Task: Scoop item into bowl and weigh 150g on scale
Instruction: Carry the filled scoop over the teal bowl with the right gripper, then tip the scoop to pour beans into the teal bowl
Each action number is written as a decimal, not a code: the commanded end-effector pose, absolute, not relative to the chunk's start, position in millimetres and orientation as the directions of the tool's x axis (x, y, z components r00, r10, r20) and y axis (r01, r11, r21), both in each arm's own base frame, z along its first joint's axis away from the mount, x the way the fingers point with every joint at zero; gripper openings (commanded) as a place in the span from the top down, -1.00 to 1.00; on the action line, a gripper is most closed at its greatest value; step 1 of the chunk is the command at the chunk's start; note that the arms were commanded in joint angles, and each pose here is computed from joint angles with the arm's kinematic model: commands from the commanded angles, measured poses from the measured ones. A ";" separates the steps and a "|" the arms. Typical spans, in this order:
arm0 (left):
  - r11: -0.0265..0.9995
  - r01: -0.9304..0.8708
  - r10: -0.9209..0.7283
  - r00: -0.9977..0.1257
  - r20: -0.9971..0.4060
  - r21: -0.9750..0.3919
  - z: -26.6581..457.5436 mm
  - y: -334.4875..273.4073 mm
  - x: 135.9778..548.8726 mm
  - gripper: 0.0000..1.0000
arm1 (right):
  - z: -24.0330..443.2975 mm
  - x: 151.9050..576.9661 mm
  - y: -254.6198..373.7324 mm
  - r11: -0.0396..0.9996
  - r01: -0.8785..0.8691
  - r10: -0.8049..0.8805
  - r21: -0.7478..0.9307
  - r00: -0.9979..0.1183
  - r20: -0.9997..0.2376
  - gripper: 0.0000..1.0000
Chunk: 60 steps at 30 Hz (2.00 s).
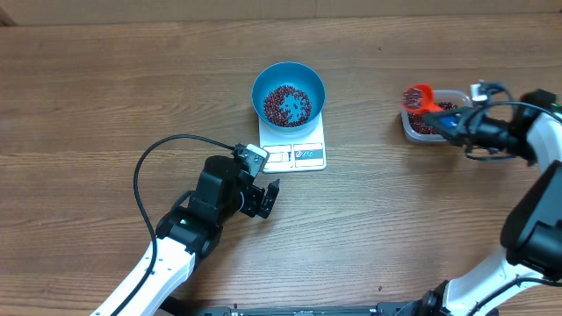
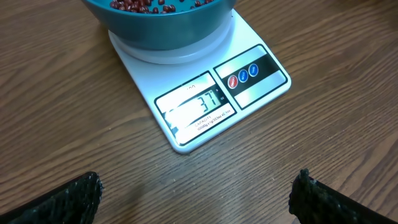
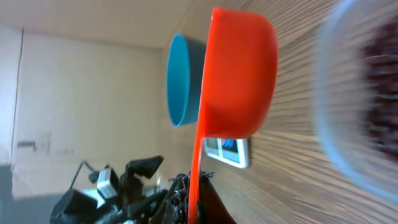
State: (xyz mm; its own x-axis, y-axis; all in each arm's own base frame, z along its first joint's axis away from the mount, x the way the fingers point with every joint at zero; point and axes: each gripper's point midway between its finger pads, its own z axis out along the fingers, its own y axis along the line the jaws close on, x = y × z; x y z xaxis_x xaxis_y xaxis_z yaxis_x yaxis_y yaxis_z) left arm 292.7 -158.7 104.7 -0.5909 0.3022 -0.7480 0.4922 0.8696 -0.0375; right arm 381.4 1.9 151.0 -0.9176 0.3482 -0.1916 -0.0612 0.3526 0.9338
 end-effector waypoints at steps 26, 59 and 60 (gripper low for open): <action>0.876 0.482 0.300 -0.599 -0.742 -0.035 102.0 -157.0 293.2 -0.99 | 178.4 454.1 220.7 0.590 -0.321 0.076 0.741 -0.891 -0.447 0.93; 0.876 0.482 0.300 -0.599 -0.742 -0.035 102.0 -157.0 293.2 -1.00 | 179.1 452.5 234.7 0.828 -0.456 -0.557 -0.326 -0.598 -0.576 0.93; 0.876 0.482 0.300 -0.599 -0.742 -0.035 102.0 -157.0 293.2 -0.99 | 178.6 451.6 237.0 0.827 -0.466 -0.556 -0.315 -0.597 -0.578 0.93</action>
State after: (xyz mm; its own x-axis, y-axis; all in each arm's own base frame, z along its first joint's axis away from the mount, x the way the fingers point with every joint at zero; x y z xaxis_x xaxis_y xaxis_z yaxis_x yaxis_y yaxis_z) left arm 292.8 -158.7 104.8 -0.5907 0.3021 -0.7482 0.4923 0.8696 -0.0375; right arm 448.1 232.6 158.7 -0.6265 -0.5597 -0.5425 -0.4689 0.8266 -0.3112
